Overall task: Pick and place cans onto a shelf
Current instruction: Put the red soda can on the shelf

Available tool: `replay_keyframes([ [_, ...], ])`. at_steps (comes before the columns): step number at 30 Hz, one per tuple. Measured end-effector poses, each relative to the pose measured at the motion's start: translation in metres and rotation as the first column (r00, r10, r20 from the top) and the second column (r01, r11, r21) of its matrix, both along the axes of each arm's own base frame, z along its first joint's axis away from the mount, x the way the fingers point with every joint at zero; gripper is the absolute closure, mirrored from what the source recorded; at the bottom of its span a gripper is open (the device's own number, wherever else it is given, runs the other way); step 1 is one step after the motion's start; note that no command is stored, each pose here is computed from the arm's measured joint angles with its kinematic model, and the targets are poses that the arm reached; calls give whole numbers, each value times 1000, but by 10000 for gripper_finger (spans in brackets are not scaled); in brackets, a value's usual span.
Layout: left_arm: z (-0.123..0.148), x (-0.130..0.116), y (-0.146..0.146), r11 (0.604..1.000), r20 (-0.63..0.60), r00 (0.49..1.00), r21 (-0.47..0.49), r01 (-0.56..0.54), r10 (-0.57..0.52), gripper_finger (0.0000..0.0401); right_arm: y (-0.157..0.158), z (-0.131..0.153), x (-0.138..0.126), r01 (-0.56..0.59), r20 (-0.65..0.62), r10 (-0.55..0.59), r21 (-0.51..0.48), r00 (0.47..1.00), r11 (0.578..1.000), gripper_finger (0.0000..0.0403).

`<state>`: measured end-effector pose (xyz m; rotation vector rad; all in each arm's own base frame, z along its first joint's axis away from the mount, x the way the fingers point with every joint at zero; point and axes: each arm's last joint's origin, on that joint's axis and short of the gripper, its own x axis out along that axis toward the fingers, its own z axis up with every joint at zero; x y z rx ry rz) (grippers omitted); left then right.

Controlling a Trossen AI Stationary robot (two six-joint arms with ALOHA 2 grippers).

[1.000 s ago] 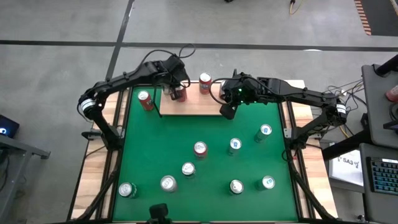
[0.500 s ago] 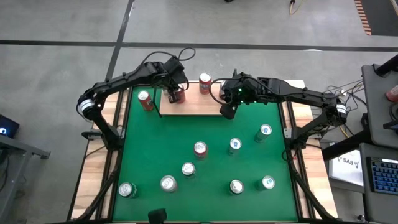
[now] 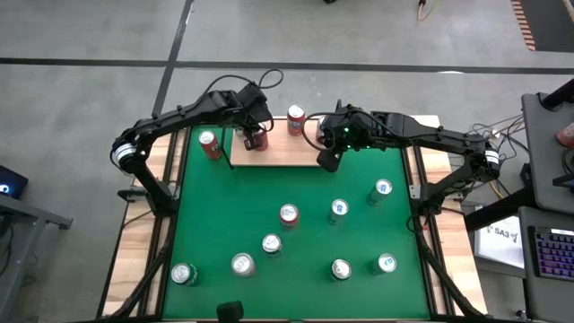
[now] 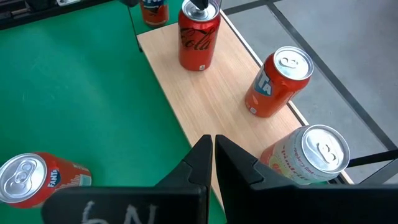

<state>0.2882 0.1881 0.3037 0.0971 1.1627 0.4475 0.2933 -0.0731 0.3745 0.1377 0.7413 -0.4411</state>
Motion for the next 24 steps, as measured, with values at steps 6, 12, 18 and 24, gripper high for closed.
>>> replay_keyframes([
  [6, -1, 1, -3, 997, 33, 998, -65, 48, -45, 401, 0, 0, 0, 0, 0, 0, 0, 1000, 1000, 390],
  [12, -1, 1, -8, 994, 19, 998, -89, 56, -55, 401, 0, 0, 0, 0, 0, 0, 0, 1000, 1000, 390],
  [18, -1, -2, -10, 993, 1, 999, -108, 42, -42, 401, 0, 0, 0, 0, 0, 0, 0, 1000, 1000, 390],
  [24, -1, -3, -12, 992, -9, 1000, -120, 25, -26, 401, 0, 0, 0, 0, 0, 0, 0, 1000, 1000, 390],
])
